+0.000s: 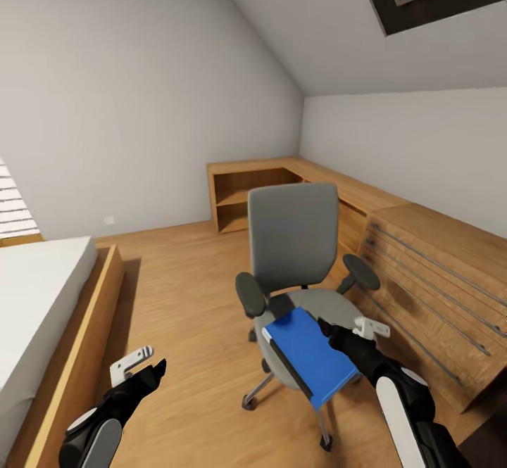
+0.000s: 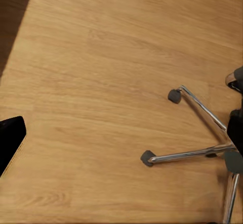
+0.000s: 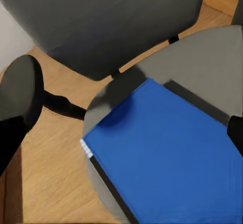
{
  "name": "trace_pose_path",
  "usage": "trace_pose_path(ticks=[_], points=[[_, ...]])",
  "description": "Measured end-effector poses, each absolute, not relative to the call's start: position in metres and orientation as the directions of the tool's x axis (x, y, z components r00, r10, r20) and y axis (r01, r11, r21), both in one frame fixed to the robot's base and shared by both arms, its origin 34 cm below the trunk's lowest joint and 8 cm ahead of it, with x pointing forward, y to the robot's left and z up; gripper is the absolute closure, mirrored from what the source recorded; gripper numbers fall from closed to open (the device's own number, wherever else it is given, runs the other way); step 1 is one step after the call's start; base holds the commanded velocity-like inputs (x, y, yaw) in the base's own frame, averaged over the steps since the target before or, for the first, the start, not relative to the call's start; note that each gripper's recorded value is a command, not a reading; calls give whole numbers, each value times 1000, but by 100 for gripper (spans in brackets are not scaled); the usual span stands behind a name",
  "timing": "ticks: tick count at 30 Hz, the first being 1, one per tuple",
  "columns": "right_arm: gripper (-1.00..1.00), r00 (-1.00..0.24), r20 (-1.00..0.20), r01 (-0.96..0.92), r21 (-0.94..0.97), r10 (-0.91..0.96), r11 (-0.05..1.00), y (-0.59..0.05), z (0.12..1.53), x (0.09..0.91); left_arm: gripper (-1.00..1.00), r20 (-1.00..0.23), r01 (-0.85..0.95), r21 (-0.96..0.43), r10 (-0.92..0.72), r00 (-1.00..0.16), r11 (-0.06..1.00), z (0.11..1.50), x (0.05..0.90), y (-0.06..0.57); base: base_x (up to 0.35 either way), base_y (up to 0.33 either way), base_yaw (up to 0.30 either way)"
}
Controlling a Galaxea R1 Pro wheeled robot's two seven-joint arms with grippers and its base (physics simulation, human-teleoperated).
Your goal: In the bedroom, organize the workspace by keeping the computer under the desk, ensuring the monitor is on the desk, placing the keyboard on the desk next to the monitor, placing the mouse on the desk next to the keyboard, moving the folder from the swivel chair onto the desk next to the mouse, stacking the notebook on top of the folder with the pen on top of the notebook, and positioning the swivel chair next to the desk.
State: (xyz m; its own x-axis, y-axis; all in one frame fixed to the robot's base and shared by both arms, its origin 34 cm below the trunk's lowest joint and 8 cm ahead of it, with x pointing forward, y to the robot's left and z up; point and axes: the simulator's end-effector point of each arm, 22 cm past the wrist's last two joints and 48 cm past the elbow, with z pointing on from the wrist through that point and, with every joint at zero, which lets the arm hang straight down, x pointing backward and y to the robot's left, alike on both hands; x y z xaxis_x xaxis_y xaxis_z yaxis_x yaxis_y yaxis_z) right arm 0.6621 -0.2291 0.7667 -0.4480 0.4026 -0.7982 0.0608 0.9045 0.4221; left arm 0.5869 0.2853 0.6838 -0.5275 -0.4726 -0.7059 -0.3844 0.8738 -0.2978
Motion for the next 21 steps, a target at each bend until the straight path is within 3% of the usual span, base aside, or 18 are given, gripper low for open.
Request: trace_pose_path(ticks=[3, 17, 21], points=[[-100, -444, -795, 69, 429, 413, 901, -233, 766, 662, -100, -706, -384, -298, -473, -528, 874, 684, 587, 285, -256, 217, -83], [-100, -423, -744, 151, 505, 517, 850, -265, 757, 659, -100, -705, -373, -299, -467, -533, 878, 684, 587, 280, -256, 228, -292], [-100, -422, -743, 152, 507, 519, 849, -266, 757, 659, -100, -706, -372, -298, -466, -534, 879, 684, 587, 280, -95, 86, -297]])
